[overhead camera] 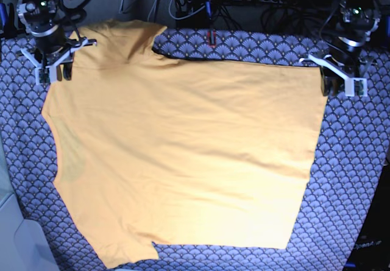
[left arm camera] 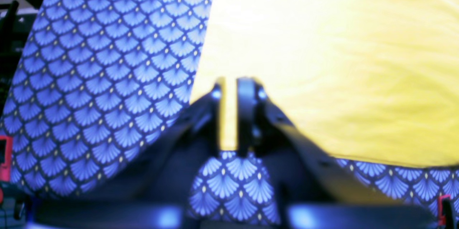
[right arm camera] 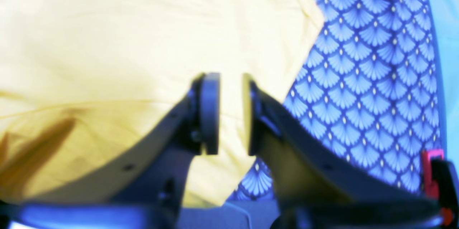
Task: Fold the T-shirt properly
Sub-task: 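Move both grippers down to the shoulder corners of the yellow T-shirt, then close both grippers on the shirt's shoulder edges at the collar side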
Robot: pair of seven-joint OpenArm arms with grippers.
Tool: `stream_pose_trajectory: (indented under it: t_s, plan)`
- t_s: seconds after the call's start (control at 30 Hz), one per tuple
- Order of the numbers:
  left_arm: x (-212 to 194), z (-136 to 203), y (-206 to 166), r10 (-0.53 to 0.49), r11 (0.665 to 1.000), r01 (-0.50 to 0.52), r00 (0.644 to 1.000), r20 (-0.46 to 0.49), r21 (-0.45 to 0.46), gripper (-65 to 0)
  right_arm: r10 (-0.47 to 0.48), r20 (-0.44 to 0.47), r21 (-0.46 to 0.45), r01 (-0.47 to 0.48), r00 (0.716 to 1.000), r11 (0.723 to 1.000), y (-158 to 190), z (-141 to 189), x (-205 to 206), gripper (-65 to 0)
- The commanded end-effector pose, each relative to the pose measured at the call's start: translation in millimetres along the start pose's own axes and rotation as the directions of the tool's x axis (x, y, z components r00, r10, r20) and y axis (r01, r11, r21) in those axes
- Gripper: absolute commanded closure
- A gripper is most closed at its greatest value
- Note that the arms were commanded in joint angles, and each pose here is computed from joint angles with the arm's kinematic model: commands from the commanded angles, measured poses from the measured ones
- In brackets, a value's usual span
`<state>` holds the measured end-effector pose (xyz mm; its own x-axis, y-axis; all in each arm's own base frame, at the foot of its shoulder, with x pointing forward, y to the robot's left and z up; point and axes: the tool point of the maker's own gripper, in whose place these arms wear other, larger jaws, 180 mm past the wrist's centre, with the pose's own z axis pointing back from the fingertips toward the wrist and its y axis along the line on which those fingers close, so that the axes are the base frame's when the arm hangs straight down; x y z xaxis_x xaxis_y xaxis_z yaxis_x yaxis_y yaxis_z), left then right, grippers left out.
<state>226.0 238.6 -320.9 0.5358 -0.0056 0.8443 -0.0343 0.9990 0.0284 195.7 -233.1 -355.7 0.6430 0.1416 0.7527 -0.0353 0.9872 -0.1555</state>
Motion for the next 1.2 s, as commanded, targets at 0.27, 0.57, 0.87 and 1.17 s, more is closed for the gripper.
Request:
stream_pose_trajectory:
  t_s: [0.27, 0.57, 0.87, 1.17]
  plan:
    - [8, 7, 15, -0.009, 0.999, 0.008, 1.0, 0.03, 0.039, -17.2, -0.144, -0.165, -0.162, 0.118, 0.976, 0.98, -51, 10, -41, -20.0]
    - [12, 14, 40, -0.009, 0.994, 0.005, 0.999, 0.038, 0.108, -17.2, -0.257, -0.33, -0.176, 0.208, 0.908, 0.962, -49, 7, -92, -20.0]
    - [13, 13, 39, -0.01, 0.994, 0.005, 0.999, 0.041, 0.106, -17.2, -0.2, -0.27, -0.219, 0.142, 0.942, 0.965, -63, 21, -59, -20.0]
    - [13, 13, 40, -0.009, 0.994, 0.005, 0.999, 0.04, 0.108, -17.2, -0.21, -0.421, -0.2, 0.135, 0.883, 0.97, -51, 24, -75, -20.1]
